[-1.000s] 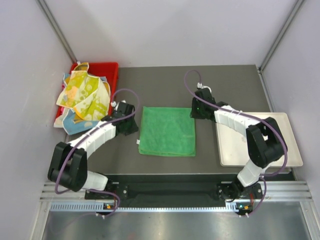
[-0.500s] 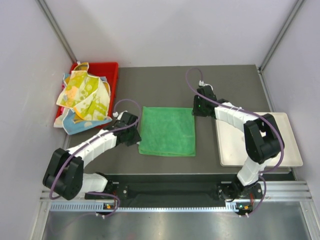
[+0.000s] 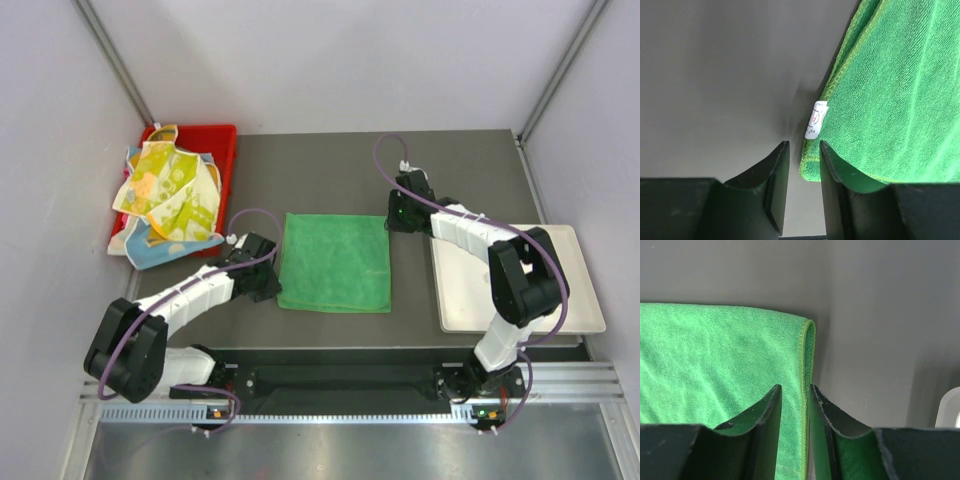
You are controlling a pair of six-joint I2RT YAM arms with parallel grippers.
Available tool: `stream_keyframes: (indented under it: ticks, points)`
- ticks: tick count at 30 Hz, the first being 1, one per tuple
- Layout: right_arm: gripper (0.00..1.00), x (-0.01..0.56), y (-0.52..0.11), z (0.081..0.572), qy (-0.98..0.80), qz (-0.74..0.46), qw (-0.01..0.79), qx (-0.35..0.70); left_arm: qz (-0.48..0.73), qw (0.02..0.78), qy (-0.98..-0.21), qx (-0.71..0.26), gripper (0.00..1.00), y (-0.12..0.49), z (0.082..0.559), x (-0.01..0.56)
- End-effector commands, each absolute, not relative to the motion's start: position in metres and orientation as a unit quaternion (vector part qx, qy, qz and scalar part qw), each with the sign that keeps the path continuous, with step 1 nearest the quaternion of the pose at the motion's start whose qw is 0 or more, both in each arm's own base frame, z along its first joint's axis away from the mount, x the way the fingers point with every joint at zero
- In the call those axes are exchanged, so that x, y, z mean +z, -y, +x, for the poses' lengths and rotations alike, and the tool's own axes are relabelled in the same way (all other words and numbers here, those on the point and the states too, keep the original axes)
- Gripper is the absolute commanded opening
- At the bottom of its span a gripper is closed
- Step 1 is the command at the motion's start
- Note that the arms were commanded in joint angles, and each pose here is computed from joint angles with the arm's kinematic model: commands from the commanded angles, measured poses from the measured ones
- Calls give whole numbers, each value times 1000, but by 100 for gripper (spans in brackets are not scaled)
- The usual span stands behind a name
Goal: Fold and stack the towels
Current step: Fold the towel
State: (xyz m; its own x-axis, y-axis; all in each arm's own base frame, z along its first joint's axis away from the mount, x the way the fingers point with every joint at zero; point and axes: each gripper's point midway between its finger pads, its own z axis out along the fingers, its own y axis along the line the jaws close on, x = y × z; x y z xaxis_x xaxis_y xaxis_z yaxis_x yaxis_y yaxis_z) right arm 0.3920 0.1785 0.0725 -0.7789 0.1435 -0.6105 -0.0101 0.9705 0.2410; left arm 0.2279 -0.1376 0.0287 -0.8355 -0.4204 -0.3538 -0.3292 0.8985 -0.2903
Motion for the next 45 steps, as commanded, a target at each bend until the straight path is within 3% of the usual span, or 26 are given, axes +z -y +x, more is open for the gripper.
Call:
stream_keyframes:
  ticks: [1, 6, 19, 45]
  points:
    - [29, 89, -181, 410, -924, 35, 358, 131, -202, 222, -945, -132, 34, 145, 233, 33]
    - [29, 89, -180, 410, -923, 36, 359, 133, -202, 231, -942, -139, 29, 147, 236, 37]
    - [29, 87, -178, 409, -923, 39, 356, 139, -192, 230, -944, -141, 0, 149, 238, 41]
    - [28, 80, -172, 415, -923, 48, 353, 144, -181, 200, -950, -159, 0, 149, 211, 50]
